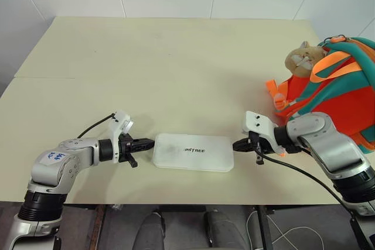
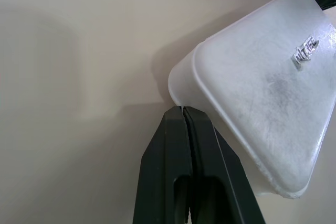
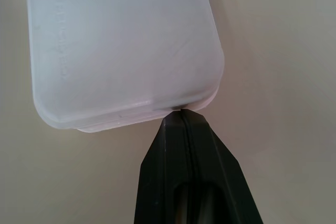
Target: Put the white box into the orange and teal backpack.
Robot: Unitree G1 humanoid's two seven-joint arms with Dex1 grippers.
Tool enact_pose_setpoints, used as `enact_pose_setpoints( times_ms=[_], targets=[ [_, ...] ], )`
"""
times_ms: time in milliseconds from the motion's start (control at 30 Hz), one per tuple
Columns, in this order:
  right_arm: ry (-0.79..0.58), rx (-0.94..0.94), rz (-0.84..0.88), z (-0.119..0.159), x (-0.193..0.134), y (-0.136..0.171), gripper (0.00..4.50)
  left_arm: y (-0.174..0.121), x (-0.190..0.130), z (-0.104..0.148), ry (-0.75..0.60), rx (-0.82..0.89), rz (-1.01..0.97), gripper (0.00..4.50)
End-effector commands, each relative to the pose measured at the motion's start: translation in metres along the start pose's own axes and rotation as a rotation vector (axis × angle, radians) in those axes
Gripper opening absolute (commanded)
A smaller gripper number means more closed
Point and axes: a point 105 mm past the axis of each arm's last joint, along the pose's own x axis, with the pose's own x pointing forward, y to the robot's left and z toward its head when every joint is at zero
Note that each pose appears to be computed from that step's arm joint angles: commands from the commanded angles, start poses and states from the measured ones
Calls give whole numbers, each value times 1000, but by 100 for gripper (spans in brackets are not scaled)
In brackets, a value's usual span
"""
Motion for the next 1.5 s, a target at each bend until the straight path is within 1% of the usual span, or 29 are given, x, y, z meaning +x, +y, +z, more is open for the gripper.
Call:
enact_pose_setpoints(
  times_ms=[33, 233, 367, 400, 433, 467, 500, 600, 700, 767, 867, 900, 933, 1133, 1267, 1500],
  targets=[
    [-27, -36, -18, 9, -7, 1, 0, -6, 0, 4, 14, 27, -24, 4],
    [38, -27, -102, -10, -13, -12, 0, 2, -14, 1, 48, 12, 20, 4],
    [85, -43, -245, -21, -25, -38, 0, 12, -27, 10, 24, 42, 91, 4],
    [93, -53, -283, -23, -28, -45, 0, 17, -30, 14, 10, 39, 120, 21],
    [99, -62, -320, -24, -33, -53, 17, 23, -34, 19, 0, 31, 150, 42],
    [103, -68, -342, -24, -36, -58, 35, 26, -37, 22, -7, 25, 169, 61],
    [98, -70, -347, -23, -38, -60, 57, 25, -40, 27, -24, 25, 166, 89],
    [82, -74, -353, -20, -42, -63, 152, 19, -44, 40, -57, 9, 136, 178],
    [78, -77, -364, -20, -45, -66, 261, 15, -48, 46, -56, -27, 110, 275],
    [77, -77, -371, -20, -45, -67, 327, 17, -51, 44, -28, -57, 123, 333],
    [65, -75, -381, -19, -44, -67, 426, 13, -52, 37, 30, -86, 81, 425],
    [62, -74, -382, -19, -44, -67, 449, 12, -53, 35, 44, -94, 73, 449],
    [61, -74, -381, -19, -44, -66, 449, 10, -53, 34, 54, -100, 55, 449],
    [55, -71, -383, -18, -43, -63, 449, 15, -55, 33, 48, -331, 29, 449],
    [52, -56, -354, -19, -44, -55, 449, 16, -48, 32, 53, -500, -21, 449],
    [48, -51, -348, -18, -37, -46, 449, 13, -34, 24, 41, -651, -139, 449]
  ],
)
